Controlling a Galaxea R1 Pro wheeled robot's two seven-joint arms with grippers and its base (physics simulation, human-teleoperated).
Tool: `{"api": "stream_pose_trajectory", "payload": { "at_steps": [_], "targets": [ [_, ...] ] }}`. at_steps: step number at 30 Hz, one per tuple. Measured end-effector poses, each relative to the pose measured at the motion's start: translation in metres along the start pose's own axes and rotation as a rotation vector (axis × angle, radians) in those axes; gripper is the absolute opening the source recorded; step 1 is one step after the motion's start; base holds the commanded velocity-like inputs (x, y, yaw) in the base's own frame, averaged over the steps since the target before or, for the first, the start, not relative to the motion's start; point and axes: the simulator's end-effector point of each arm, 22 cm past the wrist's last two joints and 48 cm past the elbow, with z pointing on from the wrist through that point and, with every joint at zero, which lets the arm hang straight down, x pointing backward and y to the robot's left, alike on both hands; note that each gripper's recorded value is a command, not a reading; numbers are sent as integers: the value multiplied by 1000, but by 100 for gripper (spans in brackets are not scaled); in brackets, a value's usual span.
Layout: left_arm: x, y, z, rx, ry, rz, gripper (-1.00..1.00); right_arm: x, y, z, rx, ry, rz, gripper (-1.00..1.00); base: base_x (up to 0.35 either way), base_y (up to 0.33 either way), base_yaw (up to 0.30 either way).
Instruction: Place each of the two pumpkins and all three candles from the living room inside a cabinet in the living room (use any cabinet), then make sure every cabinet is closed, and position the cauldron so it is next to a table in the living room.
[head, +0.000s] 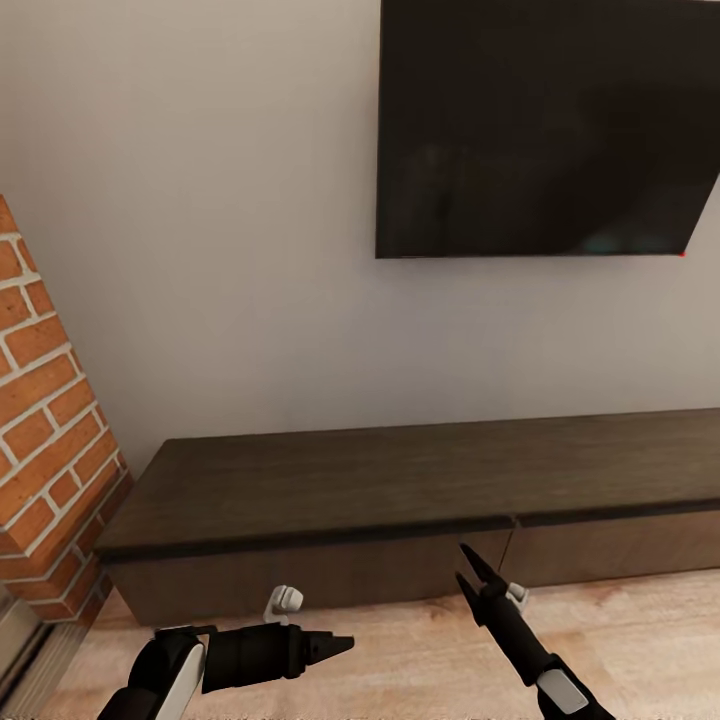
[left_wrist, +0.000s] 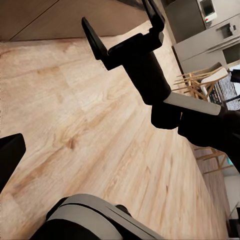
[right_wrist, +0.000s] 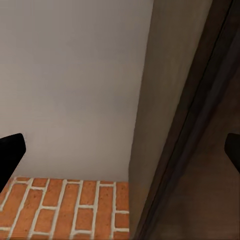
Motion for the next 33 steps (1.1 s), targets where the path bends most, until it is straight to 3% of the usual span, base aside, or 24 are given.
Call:
{"api": "stream_pose_trajectory", "payload": {
  "at_steps": [7, 27, 33],
  "targets": [
    [10, 11, 4, 0, 0, 2, 100, 2, -4, -4, -49, -1, -2, 100, 0, 0, 0],
    [41, 43, 14, 2, 0, 5, 100, -1, -47, -19, -54, -8, -12, 100, 0, 0, 0],
    [48, 52, 17, -1, 7, -9, 100, 1, -51, -22, -85, -6, -3, 100, 0, 0, 0]
  ]
}}
